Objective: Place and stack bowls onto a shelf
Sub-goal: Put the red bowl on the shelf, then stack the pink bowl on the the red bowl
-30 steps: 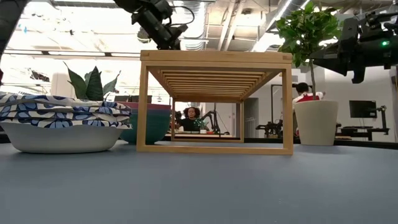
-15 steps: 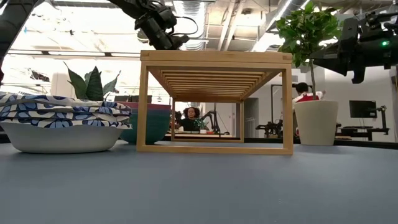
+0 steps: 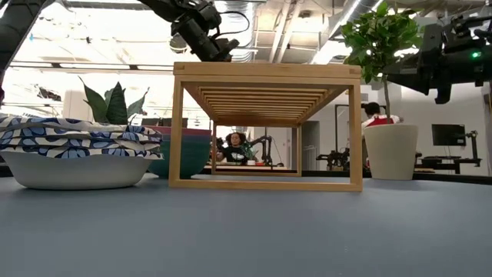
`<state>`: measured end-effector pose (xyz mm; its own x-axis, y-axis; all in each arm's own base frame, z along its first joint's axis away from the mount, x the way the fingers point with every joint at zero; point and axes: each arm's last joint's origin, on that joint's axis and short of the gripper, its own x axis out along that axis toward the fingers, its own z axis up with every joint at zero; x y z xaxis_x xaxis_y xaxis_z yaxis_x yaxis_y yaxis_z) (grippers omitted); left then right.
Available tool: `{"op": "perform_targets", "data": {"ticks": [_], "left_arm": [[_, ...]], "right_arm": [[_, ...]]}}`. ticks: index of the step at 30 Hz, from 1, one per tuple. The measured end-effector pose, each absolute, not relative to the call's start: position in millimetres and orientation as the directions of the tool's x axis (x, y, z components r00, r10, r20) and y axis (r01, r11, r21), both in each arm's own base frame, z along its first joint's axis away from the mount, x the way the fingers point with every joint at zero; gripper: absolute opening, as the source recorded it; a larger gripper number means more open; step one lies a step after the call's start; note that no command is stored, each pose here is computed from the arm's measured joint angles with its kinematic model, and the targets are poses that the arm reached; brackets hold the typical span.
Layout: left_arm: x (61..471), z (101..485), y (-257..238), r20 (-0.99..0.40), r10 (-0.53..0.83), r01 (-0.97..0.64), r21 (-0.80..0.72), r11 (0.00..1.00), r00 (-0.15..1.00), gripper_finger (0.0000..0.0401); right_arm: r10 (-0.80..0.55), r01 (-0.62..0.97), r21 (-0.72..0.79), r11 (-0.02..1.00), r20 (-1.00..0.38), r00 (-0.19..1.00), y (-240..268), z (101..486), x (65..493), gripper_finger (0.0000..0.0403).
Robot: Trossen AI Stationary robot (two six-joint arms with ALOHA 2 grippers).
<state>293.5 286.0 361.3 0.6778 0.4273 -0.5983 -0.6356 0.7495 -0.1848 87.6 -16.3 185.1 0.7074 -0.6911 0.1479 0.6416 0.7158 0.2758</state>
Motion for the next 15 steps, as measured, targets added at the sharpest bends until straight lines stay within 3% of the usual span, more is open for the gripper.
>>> {"op": "perform_targets", "data": {"ticks": [7,11,15], "left_arm": [[269.8,386.6,264.0,-0.623,0.439,-0.616,-0.089,0.782,0.647,0.0151],[247.1,400.2,245.9,-0.682,0.493,-0.662,0.017,0.749,0.54,0.0155],[230.3,402.4,229.3,-0.766,0.445,-0.666,0.03,0.746,0.463,0.0155]], "right_arm": [[-0.691,0.642,0.274,0.716,0.147,0.708,-16.3,185.0,87.7,0.0143],[-0.691,0.642,0.275,0.716,0.147,0.708,-16.3,185.0,87.7,0.0143],[-0.691,0.642,0.275,0.716,0.147,0.708,-16.3,184.9,87.7,0.0143]]}}
